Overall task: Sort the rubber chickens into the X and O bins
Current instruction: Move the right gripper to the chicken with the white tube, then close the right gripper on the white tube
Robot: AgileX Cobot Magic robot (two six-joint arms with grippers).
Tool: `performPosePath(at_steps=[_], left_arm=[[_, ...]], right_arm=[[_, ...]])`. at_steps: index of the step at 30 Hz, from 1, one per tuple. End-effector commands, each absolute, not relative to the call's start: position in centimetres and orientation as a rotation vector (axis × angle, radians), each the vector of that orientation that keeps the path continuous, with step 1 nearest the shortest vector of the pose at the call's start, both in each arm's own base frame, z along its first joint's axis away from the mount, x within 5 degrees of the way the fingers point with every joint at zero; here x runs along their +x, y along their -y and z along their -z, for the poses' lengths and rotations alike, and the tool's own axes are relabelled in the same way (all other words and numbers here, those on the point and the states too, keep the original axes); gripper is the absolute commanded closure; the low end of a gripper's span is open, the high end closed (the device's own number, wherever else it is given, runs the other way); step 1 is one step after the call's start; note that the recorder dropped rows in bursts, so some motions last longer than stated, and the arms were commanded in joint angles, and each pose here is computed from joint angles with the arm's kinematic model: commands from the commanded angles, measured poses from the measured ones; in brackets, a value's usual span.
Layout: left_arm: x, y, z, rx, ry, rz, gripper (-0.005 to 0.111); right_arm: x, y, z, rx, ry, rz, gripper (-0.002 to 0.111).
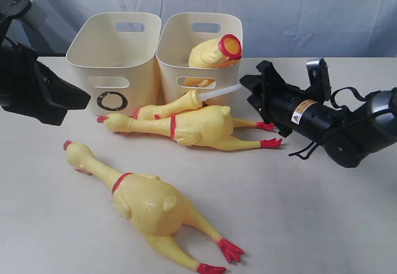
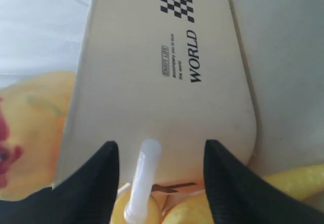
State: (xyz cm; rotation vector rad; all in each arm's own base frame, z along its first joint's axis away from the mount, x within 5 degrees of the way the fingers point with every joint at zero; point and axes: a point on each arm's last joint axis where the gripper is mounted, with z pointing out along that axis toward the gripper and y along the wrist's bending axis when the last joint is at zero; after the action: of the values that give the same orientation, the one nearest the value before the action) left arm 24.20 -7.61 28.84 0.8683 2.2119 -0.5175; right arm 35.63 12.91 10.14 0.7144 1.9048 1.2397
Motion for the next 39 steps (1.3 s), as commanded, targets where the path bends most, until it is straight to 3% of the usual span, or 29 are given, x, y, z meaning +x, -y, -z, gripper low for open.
performPosePath(at_steps=[1, 23, 25, 29, 39], left_arm=[[24.3, 7.7, -29.1, 0.871, -2.202, 0.514, 0.107], [24.3, 7.7, -29.0, 0.880, -2.204, 0.501, 0.107], [24.3, 7.7, -29.0, 0.880, -2.204, 0.501, 0.107], [24.3, 7.6, -29.0, 0.882, -2.204, 0.499, 0.107], [24.3, 7.6, -29.0, 0.881, -2.203, 0.497, 0.107]], right_arm=[[35.7, -13.1, -9.4, 0.716, -1.834, -1.341, 0.060], [36.8, -13.8, -8.7, 0.692, -1.786, -1.424, 0.060], [36.8, -13.8, -8.3, 0.698, -1.795, -1.420, 0.064], [36.8, -13.7, -7.6, 0.714, -1.809, -1.412, 0.084], [36.8, -13.6, -7.7, 0.723, -1.794, -1.413, 0.083]])
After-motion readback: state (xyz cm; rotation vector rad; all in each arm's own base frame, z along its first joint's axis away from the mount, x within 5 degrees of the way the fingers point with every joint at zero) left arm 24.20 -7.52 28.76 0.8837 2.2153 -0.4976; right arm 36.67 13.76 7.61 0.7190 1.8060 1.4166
